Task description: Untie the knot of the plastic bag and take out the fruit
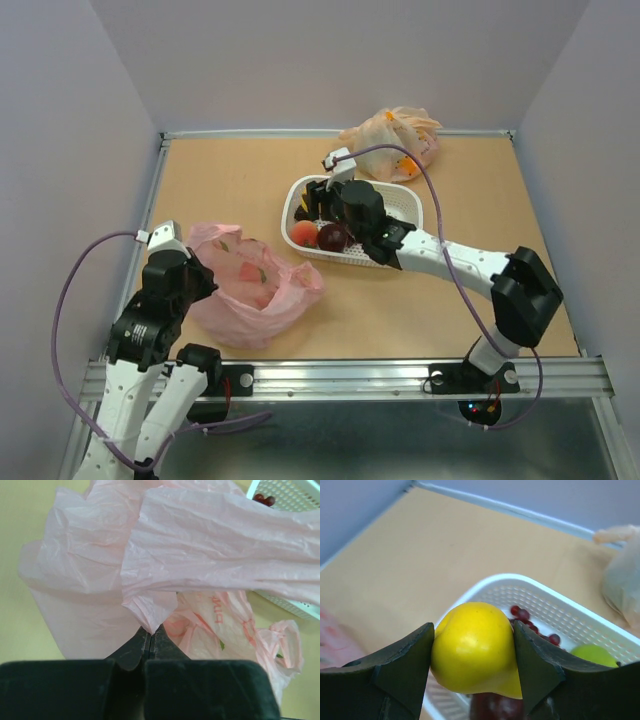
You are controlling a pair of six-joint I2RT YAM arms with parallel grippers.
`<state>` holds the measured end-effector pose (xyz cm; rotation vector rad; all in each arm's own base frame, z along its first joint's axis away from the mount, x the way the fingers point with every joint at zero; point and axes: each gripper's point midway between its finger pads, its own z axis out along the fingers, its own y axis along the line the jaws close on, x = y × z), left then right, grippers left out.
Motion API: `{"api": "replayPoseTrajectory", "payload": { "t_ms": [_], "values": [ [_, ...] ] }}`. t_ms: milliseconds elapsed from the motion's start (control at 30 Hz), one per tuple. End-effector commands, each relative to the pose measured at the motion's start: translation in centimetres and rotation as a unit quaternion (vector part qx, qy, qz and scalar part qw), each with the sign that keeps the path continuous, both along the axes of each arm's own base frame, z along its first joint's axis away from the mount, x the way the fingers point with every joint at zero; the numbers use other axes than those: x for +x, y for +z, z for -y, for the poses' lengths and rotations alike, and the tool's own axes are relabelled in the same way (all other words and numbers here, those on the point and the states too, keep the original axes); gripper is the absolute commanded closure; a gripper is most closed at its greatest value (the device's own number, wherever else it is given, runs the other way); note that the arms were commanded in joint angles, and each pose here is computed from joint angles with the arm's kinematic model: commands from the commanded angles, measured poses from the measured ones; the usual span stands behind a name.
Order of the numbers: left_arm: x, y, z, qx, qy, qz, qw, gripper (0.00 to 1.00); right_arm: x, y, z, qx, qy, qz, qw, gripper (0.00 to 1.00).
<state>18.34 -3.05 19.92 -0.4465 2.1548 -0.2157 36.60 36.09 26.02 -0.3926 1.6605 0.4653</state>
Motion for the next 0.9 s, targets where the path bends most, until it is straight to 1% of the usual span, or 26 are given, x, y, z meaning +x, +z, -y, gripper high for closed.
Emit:
{"api": "replayPoseTrajectory", "payload": {
  "t_ms": [0,33,67,100,133,200,300,400,500,533,600,667,700,767,833,867],
  "values": [
    [0.4,2.4,0.4,-0.01,-0.015,0.058,0.998,1.0,2.9,-5.1,1.0,-0.021,-0.031,-0.04,0.999,0.77],
    [0.3,2.4,0.2,-0.008,-0.011,0.057,0.998,1.0,3.2,-5.4,0.7,-0.023,-0.026,-0.044,0.998,0.43],
    [0.1,2.4,0.1,-0.006,-0.009,0.057,0.998,1.0,3.3,-6.0,0.3,-0.026,-0.019,-0.051,0.998,0.25],
    [0.0,2.4,-0.1,-0.003,-0.007,0.056,0.998,1.0,3.3,-6.7,-0.3,-0.028,-0.013,-0.065,0.997,0.04],
    [0.0,2.5,-0.1,-0.002,-0.006,0.057,0.998,1.0,3.3,-6.8,-0.4,-0.026,-0.011,-0.07,0.997,0.0],
    [-0.2,2.9,-0.2,0.0,-0.008,0.064,0.998,1.0,3.1,-7.1,-0.7,-0.028,-0.004,-0.08,0.996,0.0],
    [-0.4,3.3,-0.7,0.003,0.003,0.068,0.998,1.0,2.6,-5.7,-0.3,-0.019,-0.001,-0.074,0.997,0.0],
    [-0.2,4.6,-1.1,0.008,0.013,0.083,0.996,1.0,2.4,-3.1,1.3,-0.015,-0.022,-0.051,0.998,0.0],
    [0.1,4.7,-3.1,0.028,0.074,0.072,0.994,1.0,1.9,-0.7,3.5,-0.013,-0.052,-0.028,0.998,0.0],
    [-0.1,5.1,-4.5,0.04,0.12,0.07,0.99,1.0,1.9,-0.2,4.4,-0.015,-0.07,-0.022,0.997,0.0],
    [0.4,5.8,-5.6,0.059,0.152,0.07,0.984,1.0,1.1,1.3,6.0,-0.005,-0.085,-0.013,0.996,0.0],
    [1.4,6.6,-6.4,0.088,0.165,0.067,0.98,1.0,0.5,2.4,7.4,0.005,-0.104,-0.008,0.995,0.0],
    [1.6,7.9,-6.7,0.09,0.174,0.077,0.978,1.0,-0.3,3.9,8.3,0.024,-0.109,-0.003,0.994,0.0],
    [2.4,9.8,-7.2,0.111,0.179,0.103,0.972,1.0,-1.1,4.1,9.7,0.029,-0.121,-0.005,0.992,0.0],
    [3.1,12.4,-7.8,0.115,0.193,0.146,0.963,1.0,-2.5,5.2,11.6,0.045,-0.131,-0.001,0.99,0.0],
    [3.4,12.9,-8.0,0.131,0.193,0.15,0.961,1.0,-3.1,5.4,12.4,0.046,-0.135,-0.002,0.99,0.0]
  ]
}}
